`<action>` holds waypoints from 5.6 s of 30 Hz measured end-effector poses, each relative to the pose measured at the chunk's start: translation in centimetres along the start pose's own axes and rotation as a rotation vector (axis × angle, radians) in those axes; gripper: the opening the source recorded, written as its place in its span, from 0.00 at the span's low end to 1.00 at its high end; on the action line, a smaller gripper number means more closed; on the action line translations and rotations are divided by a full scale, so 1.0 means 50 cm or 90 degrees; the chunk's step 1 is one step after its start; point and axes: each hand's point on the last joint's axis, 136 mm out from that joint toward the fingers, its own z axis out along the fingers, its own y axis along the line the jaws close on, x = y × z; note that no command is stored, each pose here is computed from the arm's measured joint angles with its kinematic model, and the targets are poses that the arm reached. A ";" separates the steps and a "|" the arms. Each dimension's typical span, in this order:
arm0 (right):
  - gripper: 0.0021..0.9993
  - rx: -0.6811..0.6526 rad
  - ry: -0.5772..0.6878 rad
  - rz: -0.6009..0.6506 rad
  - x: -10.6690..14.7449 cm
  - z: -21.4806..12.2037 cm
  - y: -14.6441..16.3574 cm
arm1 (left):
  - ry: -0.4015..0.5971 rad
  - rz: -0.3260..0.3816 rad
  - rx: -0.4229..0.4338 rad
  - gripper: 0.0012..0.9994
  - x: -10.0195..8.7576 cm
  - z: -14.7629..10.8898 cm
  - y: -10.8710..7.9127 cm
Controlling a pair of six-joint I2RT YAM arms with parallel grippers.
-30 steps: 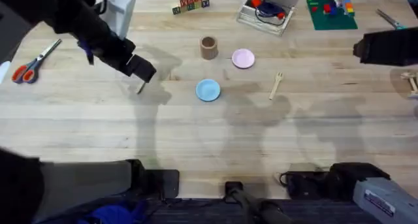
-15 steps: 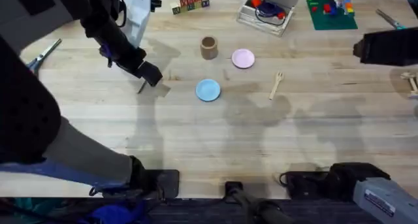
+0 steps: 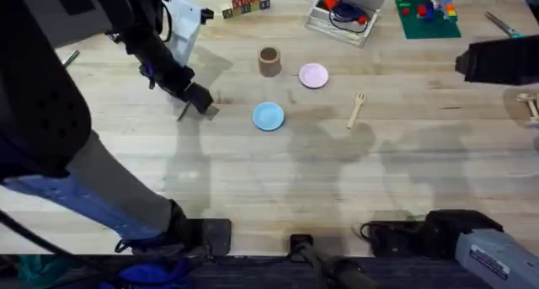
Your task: Pick up a utensil and set it on the pink plate, then put the other utensil in the container.
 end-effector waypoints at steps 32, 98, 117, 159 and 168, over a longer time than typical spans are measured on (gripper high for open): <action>1.00 0.000 0.000 0.000 0.000 0.000 0.000 | 0.000 -0.003 0.001 0.63 -0.004 0.006 0.008; 1.00 0.000 0.000 0.000 0.000 0.000 0.000 | -0.144 0.015 0.012 0.04 -0.191 -0.348 -0.251; 1.00 0.000 0.000 0.000 0.000 0.000 0.000 | -0.221 0.097 0.108 0.04 -0.319 -0.313 -0.436; 1.00 0.001 -0.012 -0.001 -0.009 0.000 -0.001 | -0.186 0.130 0.163 0.04 -0.456 -0.097 -0.515; 1.00 0.001 -0.012 -0.001 -0.009 0.000 -0.001 | -0.145 0.114 0.162 0.04 -0.454 -0.026 -0.498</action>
